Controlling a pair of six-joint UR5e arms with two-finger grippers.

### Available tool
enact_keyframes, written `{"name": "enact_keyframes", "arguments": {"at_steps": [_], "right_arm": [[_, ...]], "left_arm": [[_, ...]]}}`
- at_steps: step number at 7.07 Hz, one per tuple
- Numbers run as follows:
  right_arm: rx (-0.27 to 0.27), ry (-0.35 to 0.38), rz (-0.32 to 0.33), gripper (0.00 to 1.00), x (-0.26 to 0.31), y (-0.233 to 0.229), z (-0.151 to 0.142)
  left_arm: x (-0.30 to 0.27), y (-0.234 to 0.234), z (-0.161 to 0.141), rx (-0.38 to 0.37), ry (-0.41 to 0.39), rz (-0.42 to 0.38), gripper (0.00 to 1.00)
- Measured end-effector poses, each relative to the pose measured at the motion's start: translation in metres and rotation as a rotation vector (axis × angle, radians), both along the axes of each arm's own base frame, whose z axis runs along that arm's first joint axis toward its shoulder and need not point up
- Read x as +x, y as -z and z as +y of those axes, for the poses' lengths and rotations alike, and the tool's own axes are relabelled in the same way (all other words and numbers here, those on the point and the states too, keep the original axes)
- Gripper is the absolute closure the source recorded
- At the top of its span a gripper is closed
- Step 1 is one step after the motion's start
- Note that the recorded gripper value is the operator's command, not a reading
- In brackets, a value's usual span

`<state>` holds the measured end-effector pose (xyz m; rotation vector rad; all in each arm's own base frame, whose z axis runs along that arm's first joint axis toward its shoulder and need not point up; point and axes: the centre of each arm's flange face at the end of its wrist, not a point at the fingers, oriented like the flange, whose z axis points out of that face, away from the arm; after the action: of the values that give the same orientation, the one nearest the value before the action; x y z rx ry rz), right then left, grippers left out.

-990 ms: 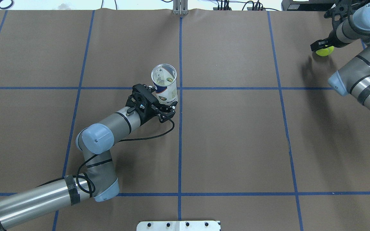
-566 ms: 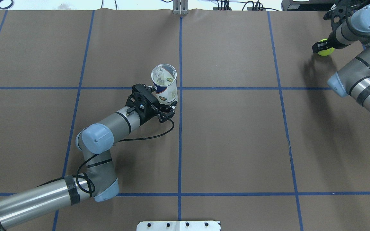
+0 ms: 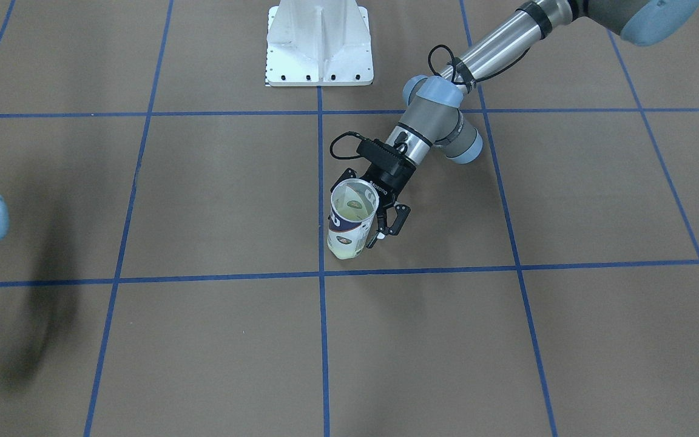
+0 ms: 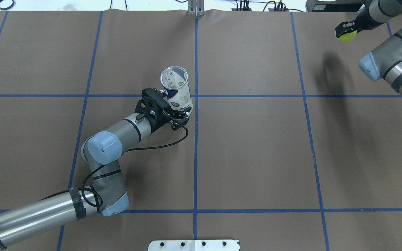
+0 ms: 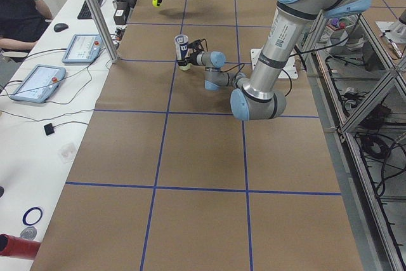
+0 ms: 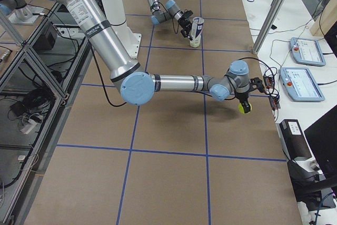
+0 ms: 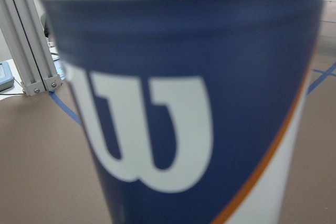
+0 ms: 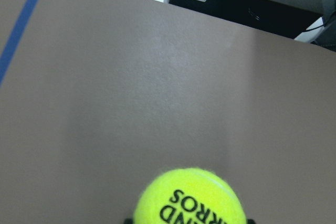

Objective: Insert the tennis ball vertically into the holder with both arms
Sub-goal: 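Lift the ball with the right gripper and carry it over the can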

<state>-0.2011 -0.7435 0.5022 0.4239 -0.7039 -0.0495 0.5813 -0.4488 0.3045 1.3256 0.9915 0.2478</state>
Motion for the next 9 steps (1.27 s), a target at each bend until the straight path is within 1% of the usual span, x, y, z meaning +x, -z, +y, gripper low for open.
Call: {"name": "enact_keyframes", "arguments": {"at_steps": [1, 2, 3, 4, 5, 6, 7, 9], "right_arm": [[-0.021, 0.017, -0.032, 1.00, 0.004, 0.052, -0.002], [-0.067, 0.036, -0.063, 1.00, 0.003, 0.117, 0.001], [-0.121, 0.042, -0.119, 1.00, -0.009, 0.182, 0.015], [-0.172, 0.032, -0.188, 1.00, -0.034, 0.235, 0.040], [-0.213, 0.018, -0.251, 1.00, -0.062, 0.275, 0.068], [-0.240, 0.010, -0.301, 1.00, -0.086, 0.308, 0.091], [-0.258, 0.002, -0.338, 1.00, -0.109, 0.337, 0.111], [-0.263, -0.010, -0.388, 1.00, -0.141, 0.378, 0.145]], "left_arm": [[0.000, 0.001, 0.000, 0.001, 0.001, 0.002, 0.01], [-0.001, 0.001, 0.000, 0.001, 0.000, 0.005, 0.01], [0.000, 0.002, 0.001, 0.002, -0.001, 0.007, 0.01], [0.001, 0.002, 0.002, 0.002, -0.003, 0.007, 0.01], [0.002, 0.003, 0.003, 0.001, -0.005, 0.008, 0.01], [0.003, 0.004, 0.004, 0.001, -0.008, 0.011, 0.01], [0.004, 0.005, 0.005, 0.000, -0.010, 0.014, 0.01], [0.006, 0.006, 0.008, -0.001, -0.016, 0.017, 0.01]]}}
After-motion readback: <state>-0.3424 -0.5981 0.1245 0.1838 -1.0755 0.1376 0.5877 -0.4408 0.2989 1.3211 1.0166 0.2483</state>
